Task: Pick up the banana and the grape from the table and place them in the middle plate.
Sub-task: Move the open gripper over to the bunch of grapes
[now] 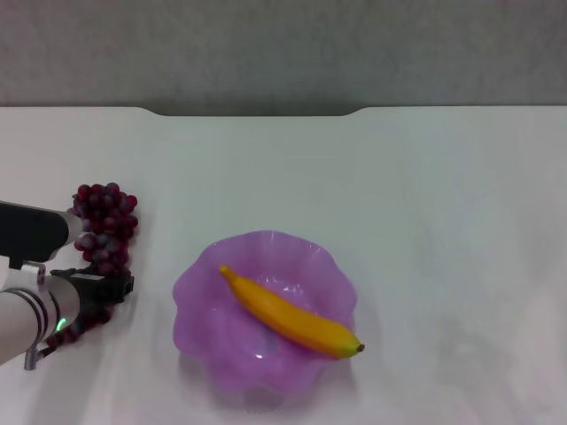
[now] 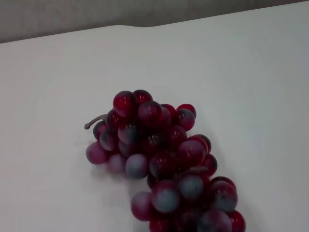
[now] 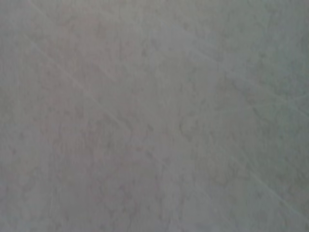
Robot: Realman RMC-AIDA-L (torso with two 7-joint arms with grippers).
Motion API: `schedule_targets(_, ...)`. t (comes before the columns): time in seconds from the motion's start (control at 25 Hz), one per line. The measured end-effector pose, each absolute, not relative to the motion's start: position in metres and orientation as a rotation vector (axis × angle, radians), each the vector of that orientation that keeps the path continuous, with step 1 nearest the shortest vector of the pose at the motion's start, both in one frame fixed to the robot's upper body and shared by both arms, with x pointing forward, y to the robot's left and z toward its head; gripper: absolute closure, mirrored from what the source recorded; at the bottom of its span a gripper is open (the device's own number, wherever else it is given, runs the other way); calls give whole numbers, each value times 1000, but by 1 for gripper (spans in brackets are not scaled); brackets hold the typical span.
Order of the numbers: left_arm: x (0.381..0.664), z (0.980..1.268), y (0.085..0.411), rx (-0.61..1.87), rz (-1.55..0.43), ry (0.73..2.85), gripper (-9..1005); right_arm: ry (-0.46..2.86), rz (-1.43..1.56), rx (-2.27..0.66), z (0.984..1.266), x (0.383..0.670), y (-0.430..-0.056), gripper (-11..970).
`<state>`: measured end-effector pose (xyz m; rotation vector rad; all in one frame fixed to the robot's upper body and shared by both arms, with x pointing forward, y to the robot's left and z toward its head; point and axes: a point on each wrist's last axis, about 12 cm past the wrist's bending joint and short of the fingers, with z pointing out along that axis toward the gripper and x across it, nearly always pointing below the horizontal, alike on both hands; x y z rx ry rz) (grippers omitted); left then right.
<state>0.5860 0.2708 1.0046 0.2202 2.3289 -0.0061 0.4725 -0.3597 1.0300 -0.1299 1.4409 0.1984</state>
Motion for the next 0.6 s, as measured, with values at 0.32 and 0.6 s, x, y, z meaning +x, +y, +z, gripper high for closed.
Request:
schedule_targets(0.32, 585, 1003, 271, 239, -2, 2342, 465, 1440, 199, -130, 1030, 473, -360, 934)
schedule_targets(0.6, 583, 1002, 270, 274, 7, 2364, 524, 1441, 201, -128, 1030, 472, -360, 934)
